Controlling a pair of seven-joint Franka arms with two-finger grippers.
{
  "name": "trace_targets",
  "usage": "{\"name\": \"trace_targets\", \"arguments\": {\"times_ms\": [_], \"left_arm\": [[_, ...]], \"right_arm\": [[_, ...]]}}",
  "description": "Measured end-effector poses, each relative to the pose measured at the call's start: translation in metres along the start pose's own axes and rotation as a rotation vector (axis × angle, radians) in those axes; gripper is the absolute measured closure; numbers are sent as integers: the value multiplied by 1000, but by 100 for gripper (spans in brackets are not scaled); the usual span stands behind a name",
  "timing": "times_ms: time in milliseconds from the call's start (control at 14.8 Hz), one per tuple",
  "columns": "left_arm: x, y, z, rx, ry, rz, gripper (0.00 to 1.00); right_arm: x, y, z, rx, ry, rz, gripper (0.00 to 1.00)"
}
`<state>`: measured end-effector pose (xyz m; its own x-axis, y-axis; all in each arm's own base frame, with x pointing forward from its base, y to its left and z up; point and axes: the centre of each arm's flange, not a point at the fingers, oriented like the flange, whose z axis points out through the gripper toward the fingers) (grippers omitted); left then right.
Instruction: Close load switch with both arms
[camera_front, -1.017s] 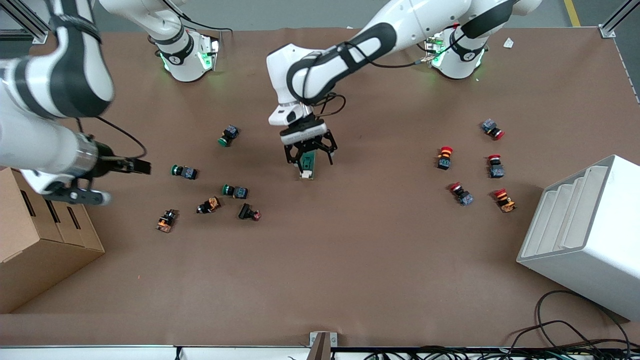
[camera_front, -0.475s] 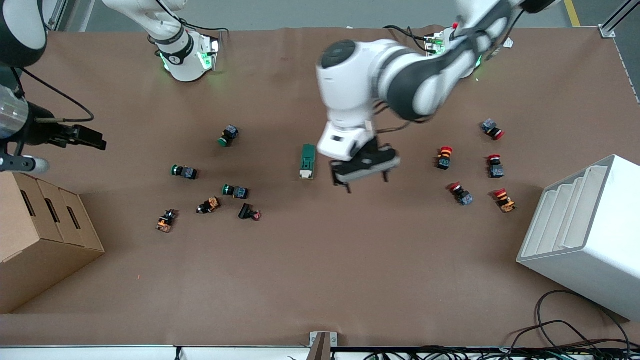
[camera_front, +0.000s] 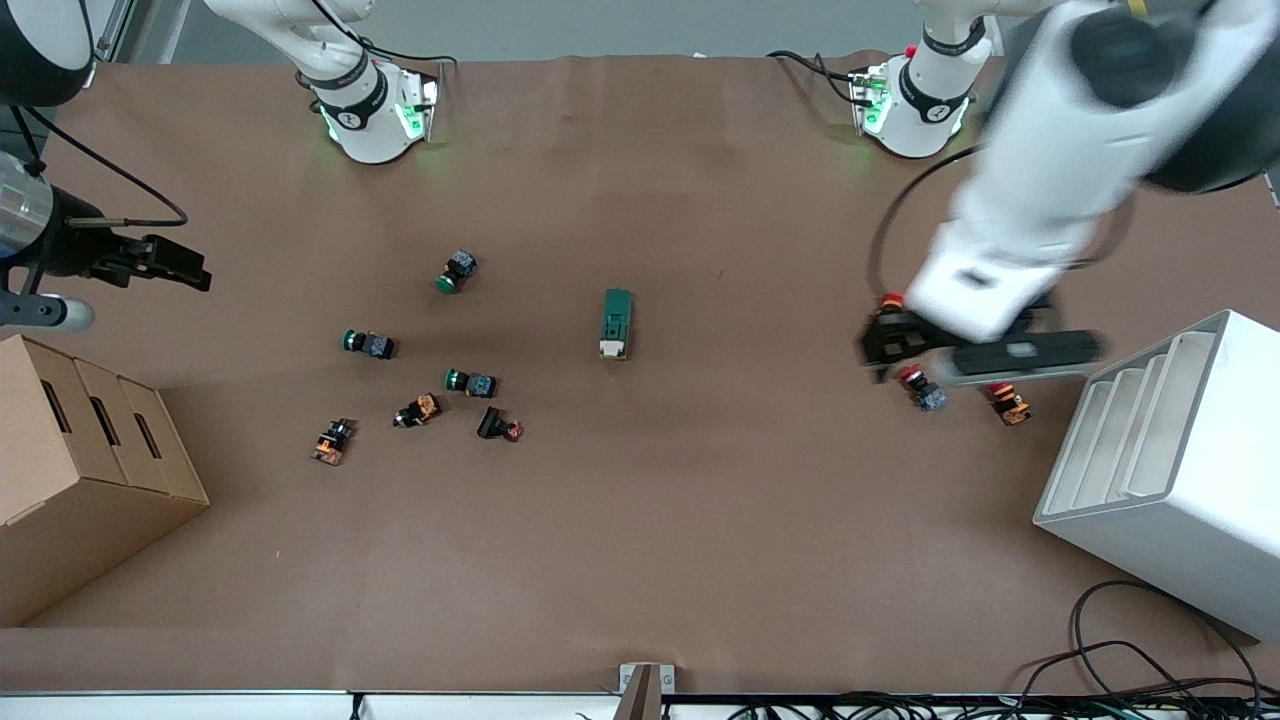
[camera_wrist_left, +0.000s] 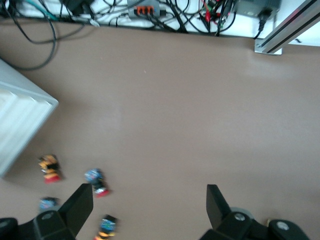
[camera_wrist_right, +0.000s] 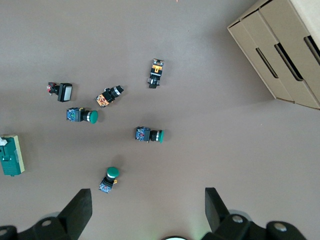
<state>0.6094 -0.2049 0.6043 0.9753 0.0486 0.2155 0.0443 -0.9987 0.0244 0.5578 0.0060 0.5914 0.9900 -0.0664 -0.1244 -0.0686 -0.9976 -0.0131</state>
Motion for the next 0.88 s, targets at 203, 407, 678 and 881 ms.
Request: {"name": "trace_targets", "arguments": {"times_ms": [203,407,678,881], "left_arm": [[-8,-44,-34,19,-36,62,0],[-28,-55,-44,56,-116,96,0],[-46,-95,-52,81,-170,158,0],[-62,-130,-61,48,-198,157,0]], "right_arm": [[-11,-7,-12,-1,21,-14,0],[-22,-12,-19,-2,31,-23,0],[-41,-11,-24,-5,38,-23,0],[-52,-10,-32,-5,55,-23,0]]}}
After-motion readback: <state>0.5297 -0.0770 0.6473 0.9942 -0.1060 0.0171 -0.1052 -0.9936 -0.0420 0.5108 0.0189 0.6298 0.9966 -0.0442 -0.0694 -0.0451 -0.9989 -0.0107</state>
